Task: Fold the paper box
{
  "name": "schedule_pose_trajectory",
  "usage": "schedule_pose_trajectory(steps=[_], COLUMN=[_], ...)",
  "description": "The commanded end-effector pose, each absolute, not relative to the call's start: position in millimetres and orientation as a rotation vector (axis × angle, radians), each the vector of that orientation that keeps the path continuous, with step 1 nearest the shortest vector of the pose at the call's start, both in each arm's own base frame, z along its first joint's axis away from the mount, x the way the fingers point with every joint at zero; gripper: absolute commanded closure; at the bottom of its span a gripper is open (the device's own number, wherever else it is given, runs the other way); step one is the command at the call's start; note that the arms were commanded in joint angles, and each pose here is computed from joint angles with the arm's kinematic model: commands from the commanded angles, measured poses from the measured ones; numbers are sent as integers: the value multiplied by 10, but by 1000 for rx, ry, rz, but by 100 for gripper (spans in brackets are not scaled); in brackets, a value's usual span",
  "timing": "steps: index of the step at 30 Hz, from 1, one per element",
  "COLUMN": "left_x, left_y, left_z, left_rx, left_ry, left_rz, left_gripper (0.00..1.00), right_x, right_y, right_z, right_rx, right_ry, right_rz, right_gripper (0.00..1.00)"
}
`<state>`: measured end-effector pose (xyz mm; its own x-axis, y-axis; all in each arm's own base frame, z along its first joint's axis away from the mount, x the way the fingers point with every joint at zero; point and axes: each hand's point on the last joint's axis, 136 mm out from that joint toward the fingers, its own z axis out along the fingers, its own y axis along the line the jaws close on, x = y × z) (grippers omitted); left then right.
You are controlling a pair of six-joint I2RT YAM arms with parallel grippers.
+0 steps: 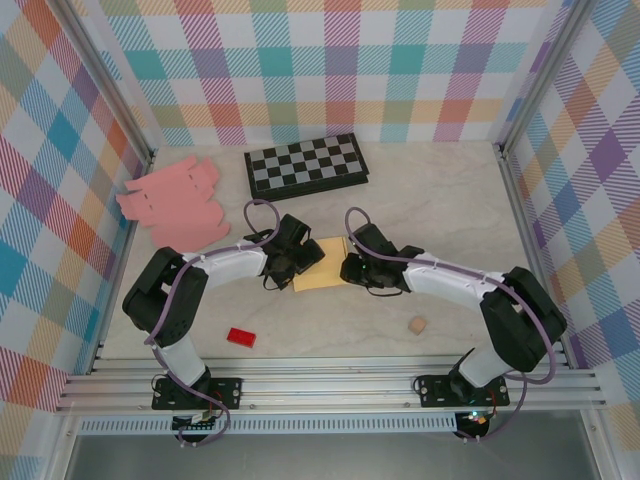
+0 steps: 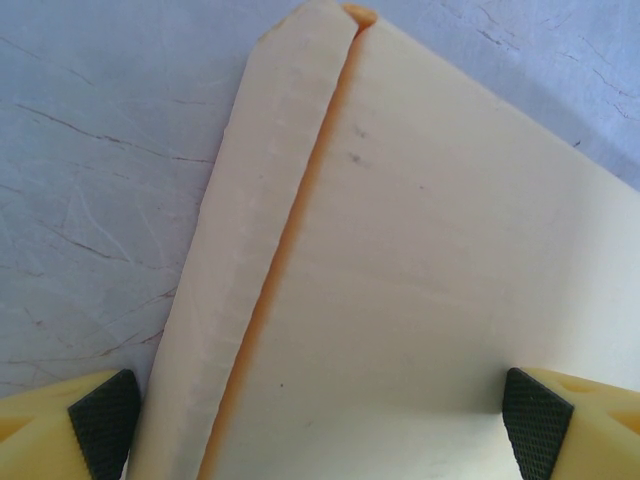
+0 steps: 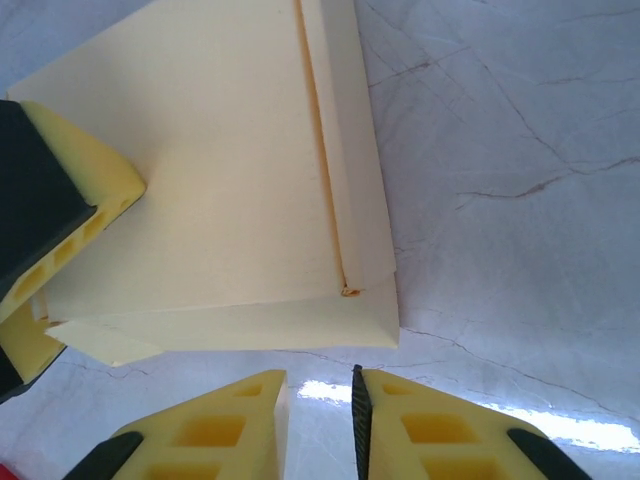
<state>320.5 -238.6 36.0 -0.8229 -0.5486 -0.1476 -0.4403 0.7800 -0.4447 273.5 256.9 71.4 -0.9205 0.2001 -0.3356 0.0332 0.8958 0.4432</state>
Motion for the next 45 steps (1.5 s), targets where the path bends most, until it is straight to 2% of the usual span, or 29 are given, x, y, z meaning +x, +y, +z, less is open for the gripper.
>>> schedule_pose_trajectory(steps=[1, 10, 14, 21, 33, 40, 45], left_x=[2893, 2886, 2875, 2861, 2773, 2762, 2817], left_y=[-2097, -2105, -2121, -2182, -2438, -2293, -2273], left_z=[-89, -82, -86, -66, -33, -51, -22], left_rx=[-830, -819, -815, -799, -742, -746, -777], left_ry=[2827, 2832, 2839, 2843, 2867, 2854, 2828], left_rz=[-318, -324, -335, -359, -419, -335, -337], left_gripper=[6, 7, 7, 7, 7, 6, 6], right_x=[2710, 2882, 2955, 3073, 3299, 3125, 2957], right_y=[2535, 2519, 2559, 2726, 2753, 2420, 2245], right_z=[549, 297, 246, 253, 37, 152, 408], right_rx=[259, 319, 302, 352, 588, 619, 563], right_ry=[2696, 2606, 2582, 2569, 2578, 2610, 2598], right_rz=[639, 705, 709, 785, 705, 532, 518], right_gripper=[76, 86, 88, 87, 87, 83, 82])
